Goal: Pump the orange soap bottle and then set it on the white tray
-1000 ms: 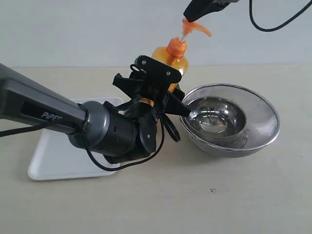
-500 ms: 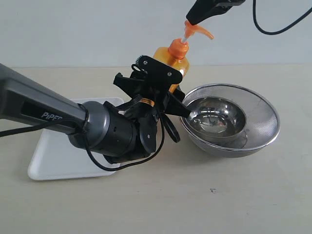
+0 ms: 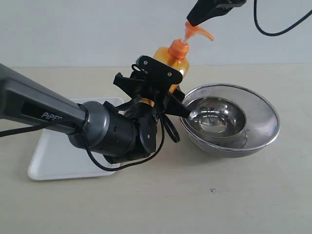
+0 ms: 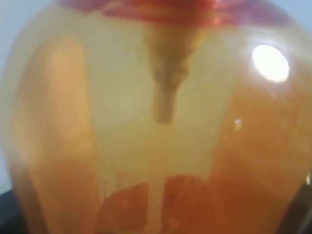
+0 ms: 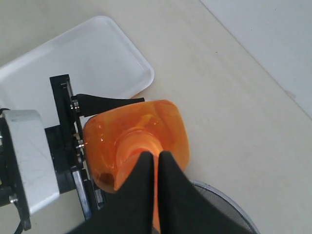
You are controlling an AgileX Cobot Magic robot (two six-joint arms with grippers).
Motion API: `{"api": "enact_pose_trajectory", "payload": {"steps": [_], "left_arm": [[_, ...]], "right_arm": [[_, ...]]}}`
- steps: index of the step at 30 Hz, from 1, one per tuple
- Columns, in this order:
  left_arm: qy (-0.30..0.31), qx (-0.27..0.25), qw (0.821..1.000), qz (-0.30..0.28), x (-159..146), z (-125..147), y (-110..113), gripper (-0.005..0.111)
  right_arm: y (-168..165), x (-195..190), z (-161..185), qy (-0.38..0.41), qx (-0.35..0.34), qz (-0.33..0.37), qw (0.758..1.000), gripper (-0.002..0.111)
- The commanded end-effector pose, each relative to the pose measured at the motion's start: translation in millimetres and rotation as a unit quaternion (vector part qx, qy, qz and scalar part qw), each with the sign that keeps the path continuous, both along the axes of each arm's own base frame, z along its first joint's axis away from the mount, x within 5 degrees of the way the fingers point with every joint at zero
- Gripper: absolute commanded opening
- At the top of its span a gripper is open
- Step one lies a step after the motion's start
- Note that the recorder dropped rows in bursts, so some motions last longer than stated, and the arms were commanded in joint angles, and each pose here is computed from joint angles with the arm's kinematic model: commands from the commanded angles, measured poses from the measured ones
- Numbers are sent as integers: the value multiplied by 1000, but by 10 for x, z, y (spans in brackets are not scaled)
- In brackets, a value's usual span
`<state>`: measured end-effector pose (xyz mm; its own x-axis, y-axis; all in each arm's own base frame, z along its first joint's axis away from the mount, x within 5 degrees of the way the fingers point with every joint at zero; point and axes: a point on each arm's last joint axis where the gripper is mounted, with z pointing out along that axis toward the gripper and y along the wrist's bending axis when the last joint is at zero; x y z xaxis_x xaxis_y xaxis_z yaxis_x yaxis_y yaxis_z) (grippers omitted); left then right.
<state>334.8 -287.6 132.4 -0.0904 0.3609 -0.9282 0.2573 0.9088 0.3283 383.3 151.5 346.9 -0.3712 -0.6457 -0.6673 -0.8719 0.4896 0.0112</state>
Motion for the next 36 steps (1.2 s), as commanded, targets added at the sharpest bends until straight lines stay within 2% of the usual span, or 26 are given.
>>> {"api": "enact_pose_trajectory", "payload": {"steps": [1, 15, 24, 36], "left_arm": [[-28, -23, 999, -8, -14, 125, -63, 5], [-30, -23, 999, -7, -13, 128, -62, 5], [-31, -23, 999, -8, -13, 131, -64, 5], [-31, -23, 999, -8, -13, 131, -64, 5]], "right_arm": [[-25, -22, -533, 97, -72, 30, 992, 0], [-19, -32, -555, 103, -67, 29, 992, 0], [-36, -74, -779, 124, -74, 25, 989, 0], [-27, -79, -774, 127, -68, 27, 989, 0]]}}
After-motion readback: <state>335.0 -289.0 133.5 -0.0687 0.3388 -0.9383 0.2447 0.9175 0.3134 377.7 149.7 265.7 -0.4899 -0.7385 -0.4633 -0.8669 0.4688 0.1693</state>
